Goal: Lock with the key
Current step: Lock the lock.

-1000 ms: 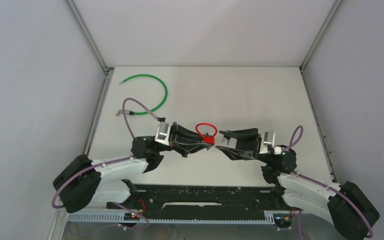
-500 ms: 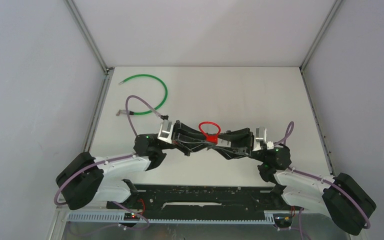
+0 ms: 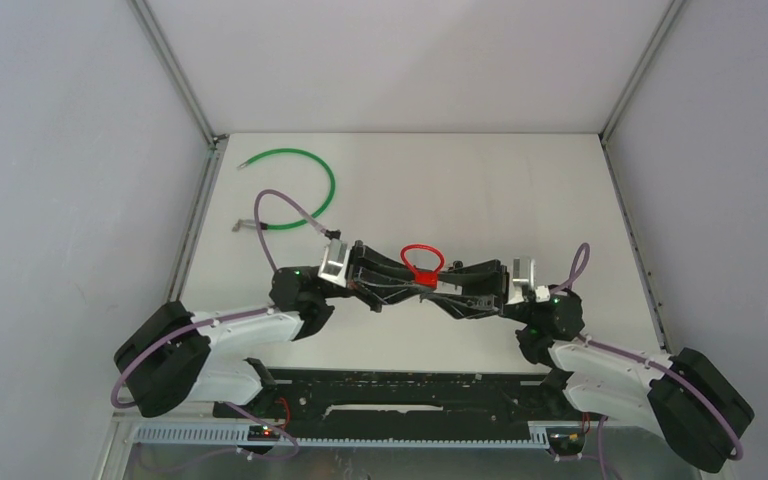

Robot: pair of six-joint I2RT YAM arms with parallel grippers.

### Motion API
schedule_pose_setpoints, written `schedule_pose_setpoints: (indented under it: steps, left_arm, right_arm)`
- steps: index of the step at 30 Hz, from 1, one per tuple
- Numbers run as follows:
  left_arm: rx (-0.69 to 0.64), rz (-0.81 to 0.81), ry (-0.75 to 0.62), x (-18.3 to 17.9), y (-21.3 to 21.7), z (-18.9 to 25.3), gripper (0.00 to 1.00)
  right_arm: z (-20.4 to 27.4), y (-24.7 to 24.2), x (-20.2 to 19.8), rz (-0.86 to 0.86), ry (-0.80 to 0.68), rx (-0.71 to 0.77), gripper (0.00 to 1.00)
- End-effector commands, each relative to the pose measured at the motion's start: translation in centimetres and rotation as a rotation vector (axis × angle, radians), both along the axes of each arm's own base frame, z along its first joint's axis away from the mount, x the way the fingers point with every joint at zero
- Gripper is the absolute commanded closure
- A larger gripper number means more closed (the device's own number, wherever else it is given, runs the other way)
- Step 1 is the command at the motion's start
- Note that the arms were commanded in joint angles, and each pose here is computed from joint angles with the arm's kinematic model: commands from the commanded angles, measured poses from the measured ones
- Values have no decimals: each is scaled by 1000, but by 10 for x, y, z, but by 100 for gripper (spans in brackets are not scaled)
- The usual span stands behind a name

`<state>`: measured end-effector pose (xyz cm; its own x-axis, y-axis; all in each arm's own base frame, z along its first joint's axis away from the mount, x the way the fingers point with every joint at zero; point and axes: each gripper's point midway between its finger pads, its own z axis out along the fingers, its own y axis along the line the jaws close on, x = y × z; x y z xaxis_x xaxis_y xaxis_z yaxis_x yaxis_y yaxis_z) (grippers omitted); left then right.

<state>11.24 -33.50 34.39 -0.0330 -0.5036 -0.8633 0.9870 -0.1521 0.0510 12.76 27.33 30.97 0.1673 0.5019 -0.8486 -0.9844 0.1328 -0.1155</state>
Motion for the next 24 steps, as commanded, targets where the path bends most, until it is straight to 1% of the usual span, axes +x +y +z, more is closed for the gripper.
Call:
schedule_pose_setpoints:
  steps: [1, 9, 12, 14, 15, 17, 19, 21, 24]
  left_arm:
    - [-110, -17, -96, -10, 7, 37, 100]
    - [-102, -29, -93, -11, 4, 35, 100]
    - [-91, -36, -89, -11, 3, 31, 100]
    - [-88, -38, -88, -12, 3, 29, 100]
    - [-86, -36, -86, -12, 3, 28, 100]
    - [-83, -35, -83, -12, 3, 26, 100]
    - [-78, -37, -72, -12, 4, 24, 95]
    - [-70, -42, -54, -12, 4, 21, 83]
    - [-56, -45, -39, -12, 6, 16, 62]
  right_arm:
    - [11, 3, 1, -1, -30, 18, 61]
    - [9, 8, 6, -1, -21, 9, 66]
    - [10, 8, 5, 1, -27, 8, 71]
    - [10, 8, 4, 4, -37, 8, 77]
    - [10, 8, 3, 10, -43, 5, 82]
    - [9, 9, -1, 23, -63, -6, 98]
    - [9, 8, -5, 38, -83, -14, 100]
    - [7, 7, -5, 39, -72, -26, 100]
    - [5, 6, -1, 27, -33, -58, 100]
